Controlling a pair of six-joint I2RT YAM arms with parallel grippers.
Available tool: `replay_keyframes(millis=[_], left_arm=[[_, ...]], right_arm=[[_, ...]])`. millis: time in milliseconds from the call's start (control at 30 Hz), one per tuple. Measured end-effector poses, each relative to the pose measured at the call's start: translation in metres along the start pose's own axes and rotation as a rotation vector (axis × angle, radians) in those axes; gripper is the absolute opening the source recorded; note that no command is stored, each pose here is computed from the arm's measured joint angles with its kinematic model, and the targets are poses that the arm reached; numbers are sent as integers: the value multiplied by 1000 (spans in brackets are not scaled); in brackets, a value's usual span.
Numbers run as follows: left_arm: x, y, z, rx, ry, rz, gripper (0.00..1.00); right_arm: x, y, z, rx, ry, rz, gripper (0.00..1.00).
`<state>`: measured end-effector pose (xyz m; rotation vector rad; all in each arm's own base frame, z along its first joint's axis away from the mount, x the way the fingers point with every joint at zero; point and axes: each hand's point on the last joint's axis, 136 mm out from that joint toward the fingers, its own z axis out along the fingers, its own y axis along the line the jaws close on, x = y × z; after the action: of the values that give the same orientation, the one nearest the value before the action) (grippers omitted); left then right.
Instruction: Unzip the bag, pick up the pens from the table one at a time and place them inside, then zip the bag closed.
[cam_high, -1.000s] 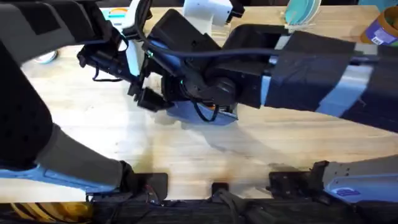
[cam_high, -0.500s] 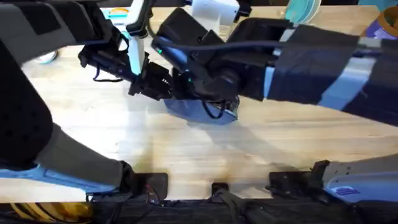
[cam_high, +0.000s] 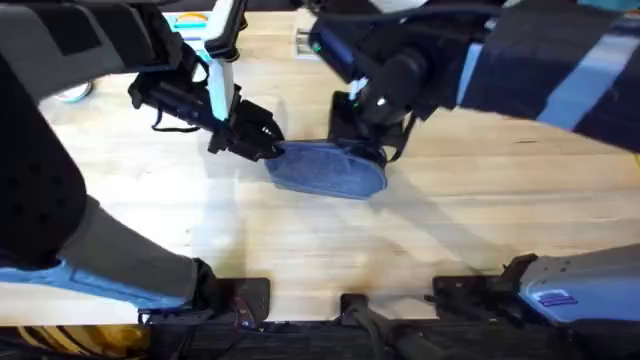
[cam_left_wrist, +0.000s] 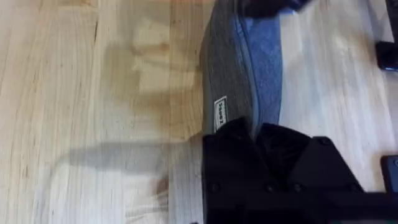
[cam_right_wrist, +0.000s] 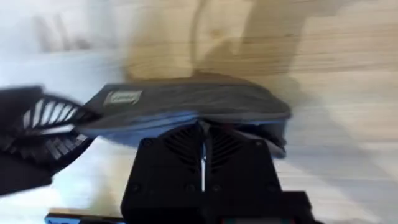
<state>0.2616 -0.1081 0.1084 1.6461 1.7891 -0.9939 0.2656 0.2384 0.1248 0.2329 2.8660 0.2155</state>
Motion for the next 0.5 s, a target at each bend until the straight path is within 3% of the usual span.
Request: replay_keyframes(millis=[300,500], left_arm=[[-2,-2,2,9,-6,-5,42],[-4,-2,2,9,-17,-5,42]], right_arm=[[-29,-58,3,100,39,163,33],[-42,-76,3,108,41,230,33]])
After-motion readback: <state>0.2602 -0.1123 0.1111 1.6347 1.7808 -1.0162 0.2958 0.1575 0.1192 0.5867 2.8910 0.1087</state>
